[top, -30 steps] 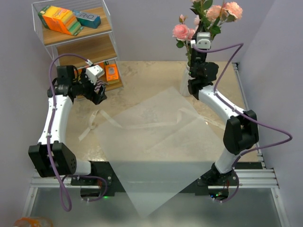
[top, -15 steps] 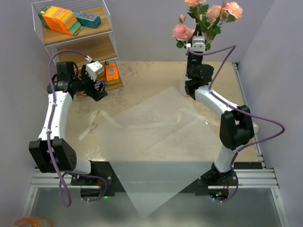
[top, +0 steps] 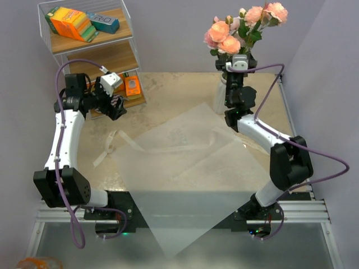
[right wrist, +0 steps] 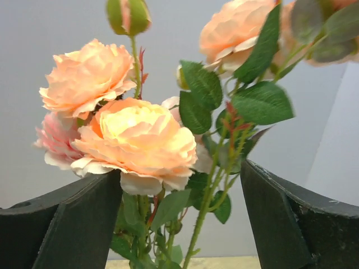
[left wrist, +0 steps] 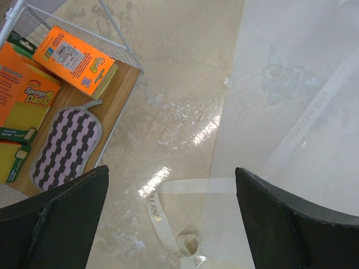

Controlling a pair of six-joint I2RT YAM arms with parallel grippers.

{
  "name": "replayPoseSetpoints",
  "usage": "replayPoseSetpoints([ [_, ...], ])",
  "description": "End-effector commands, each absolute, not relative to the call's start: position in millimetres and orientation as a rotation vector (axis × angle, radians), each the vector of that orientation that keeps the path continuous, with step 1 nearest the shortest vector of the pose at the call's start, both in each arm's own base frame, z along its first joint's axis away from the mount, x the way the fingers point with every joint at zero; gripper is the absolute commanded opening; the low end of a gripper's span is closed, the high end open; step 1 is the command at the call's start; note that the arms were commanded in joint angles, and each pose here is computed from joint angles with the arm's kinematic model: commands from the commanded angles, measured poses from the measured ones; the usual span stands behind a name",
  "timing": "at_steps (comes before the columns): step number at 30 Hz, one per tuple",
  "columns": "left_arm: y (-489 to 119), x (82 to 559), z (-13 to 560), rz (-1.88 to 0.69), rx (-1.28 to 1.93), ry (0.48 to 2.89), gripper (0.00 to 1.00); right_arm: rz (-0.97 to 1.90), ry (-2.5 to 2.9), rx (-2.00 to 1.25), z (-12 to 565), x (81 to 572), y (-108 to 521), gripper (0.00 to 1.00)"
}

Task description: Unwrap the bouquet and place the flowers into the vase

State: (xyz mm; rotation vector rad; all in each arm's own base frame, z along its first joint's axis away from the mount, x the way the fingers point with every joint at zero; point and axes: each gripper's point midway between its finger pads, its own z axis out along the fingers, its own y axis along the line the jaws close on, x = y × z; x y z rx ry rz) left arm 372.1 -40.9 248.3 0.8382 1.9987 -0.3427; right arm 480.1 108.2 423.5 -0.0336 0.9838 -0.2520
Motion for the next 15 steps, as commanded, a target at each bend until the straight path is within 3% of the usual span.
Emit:
replayPoseSetpoints([
  [1,-39.5,362.4,275.6,-0.308,0.828,1.945,1.0,-0.189,0.969,0.053,454.3,447.8,93.6,0.88],
  [8,-41.8,356.9,283.2,-0.324,0.802,1.946,0.99,-0.113,1.065,0.093,458.4,422.5,83.8,0.93],
  [15,-43.6,348.9,294.8,-0.318,0.801,1.933,0.99,-0.192,1.326,0.018,411.4,451.2,90.1,0.99],
])
